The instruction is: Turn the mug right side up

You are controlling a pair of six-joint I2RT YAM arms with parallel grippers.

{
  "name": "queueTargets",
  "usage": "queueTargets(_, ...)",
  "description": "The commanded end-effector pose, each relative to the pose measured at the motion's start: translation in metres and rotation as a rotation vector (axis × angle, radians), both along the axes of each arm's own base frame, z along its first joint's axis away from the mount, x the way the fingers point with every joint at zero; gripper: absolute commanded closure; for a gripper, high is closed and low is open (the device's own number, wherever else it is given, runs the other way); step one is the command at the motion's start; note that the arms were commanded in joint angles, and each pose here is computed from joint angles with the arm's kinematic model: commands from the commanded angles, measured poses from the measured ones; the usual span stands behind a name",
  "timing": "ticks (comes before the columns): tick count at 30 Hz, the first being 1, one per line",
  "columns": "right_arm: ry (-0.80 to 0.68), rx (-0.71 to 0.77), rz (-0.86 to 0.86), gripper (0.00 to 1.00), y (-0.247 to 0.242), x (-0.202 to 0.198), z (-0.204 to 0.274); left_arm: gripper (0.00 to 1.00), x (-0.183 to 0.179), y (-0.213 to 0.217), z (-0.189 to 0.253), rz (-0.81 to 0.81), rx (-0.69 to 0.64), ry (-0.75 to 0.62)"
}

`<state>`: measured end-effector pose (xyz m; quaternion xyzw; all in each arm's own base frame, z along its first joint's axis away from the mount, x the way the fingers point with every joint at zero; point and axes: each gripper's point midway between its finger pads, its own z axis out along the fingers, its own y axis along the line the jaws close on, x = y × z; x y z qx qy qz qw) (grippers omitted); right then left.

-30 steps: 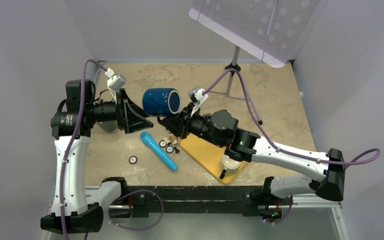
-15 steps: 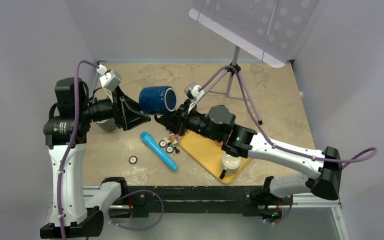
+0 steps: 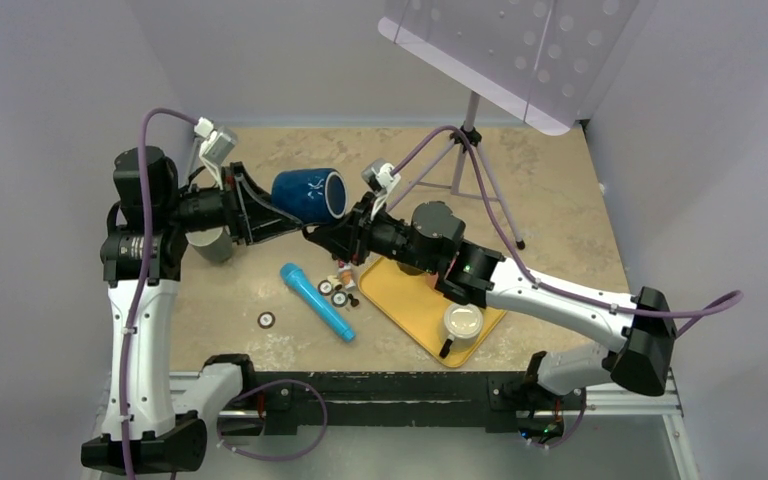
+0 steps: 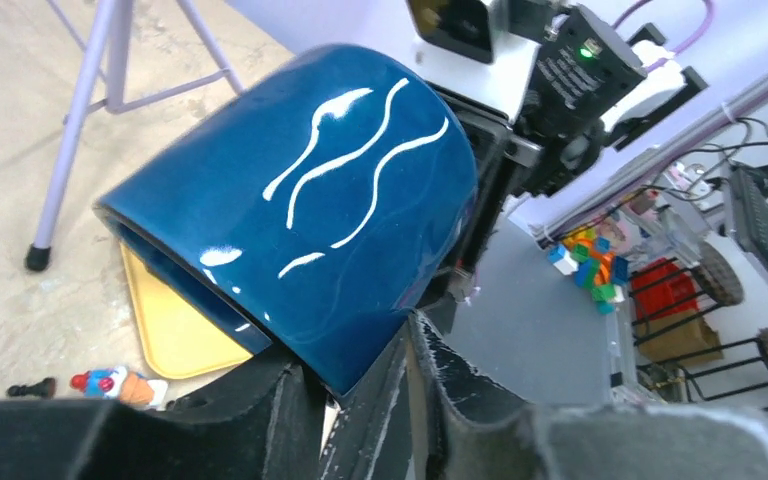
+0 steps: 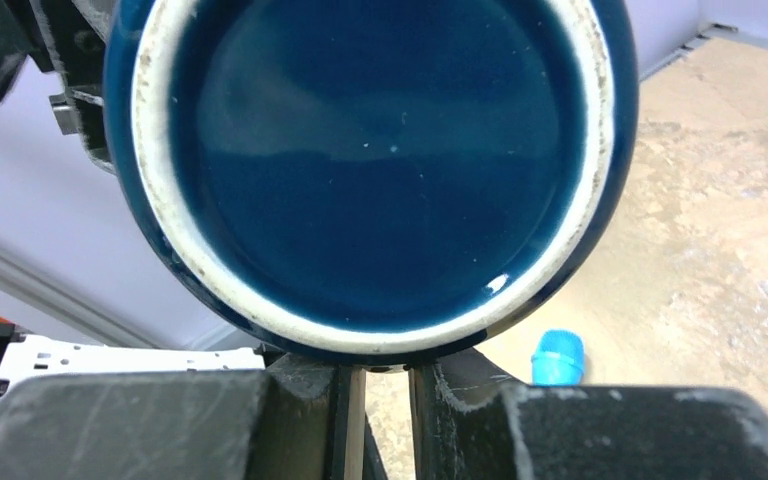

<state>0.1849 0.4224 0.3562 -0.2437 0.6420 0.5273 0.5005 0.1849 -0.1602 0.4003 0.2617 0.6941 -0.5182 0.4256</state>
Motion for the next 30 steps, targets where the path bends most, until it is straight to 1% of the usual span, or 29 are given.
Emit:
queueTargets(1,-0.118,0.159,0.184,1.0,0.015,-0.03,0.063,0.76,-0.011,-0.006,0.022,-0.089,-0.078,-0.016)
queueTargets(3,-0.1,0.147,0.184,1.0,0.018,-0.024,0.054,1.0,-0.01,-0.006,0.019,-0.093,-0.08,0.001)
queueTargets(4,-0.082,0.14,0.18,1.0,0.019,-0.02,0.049,1.0,-0.008,-0.006,0.014,-0.076,-0.071,0.015)
queueTargets(5,-0.06,0.131,0.172,0.95,0.017,-0.014,0.042,1.0,-0.004,-0.004,0.008,-0.042,-0.046,0.016)
queueTargets(6,-0.028,0.116,0.162,0.65,0.016,-0.008,0.032,1.0,0.003,0.0,-0.002,0.022,-0.001,0.029)
queueTargets(7,0.002,0.101,0.141,0.43,0.011,0.0,0.023,1.0,0.012,0.007,-0.015,0.09,0.06,0.042)
queueTargets(8,0.034,0.078,0.103,0.17,0.006,0.009,0.012,1.0,0.029,0.018,-0.032,0.179,0.148,0.052)
queueTargets(9,0.065,0.043,0.044,0.05,0.0,0.021,-0.002,1.0,0.042,0.033,-0.049,0.267,0.251,0.052)
queueTargets(11,0.109,-0.055,-0.104,0.02,-0.017,0.044,-0.032,1.0,0.07,0.069,-0.081,0.43,0.457,0.035)
queueTargets(13,0.135,-0.178,-0.244,0.02,-0.037,0.061,-0.063,1.0,0.09,0.103,-0.113,0.537,0.649,0.012)
queueTargets(15,0.153,-0.303,-0.386,0.02,-0.062,0.076,-0.091,1.0,0.101,0.125,-0.144,0.564,0.817,0.003)
queueTargets(17,0.168,-0.406,-0.496,0.02,-0.086,0.084,-0.113,1.0,0.105,0.137,-0.174,0.544,0.941,0.029)
queueTargets(18,0.178,-0.465,-0.55,0.02,-0.1,0.087,-0.124,1.0,0.107,0.139,-0.185,0.522,0.993,0.034)
queueTargets(21,0.188,-0.567,-0.682,0.02,-0.131,0.097,-0.139,1.0,0.121,0.15,-0.213,0.494,1.154,0.059)
queueTargets(25,0.208,-0.606,-0.776,0.02,-0.157,0.111,-0.147,1.0,0.15,0.159,-0.229,0.476,1.337,0.052)
queueTargets(27,0.213,-0.599,-0.8,0.02,-0.163,0.117,-0.146,1.0,0.163,0.157,-0.234,0.44,1.372,0.071)
queueTargets(30,0.219,-0.589,-0.827,0.02,-0.172,0.126,-0.148,1.0,0.18,0.155,-0.247,0.366,1.413,0.132)
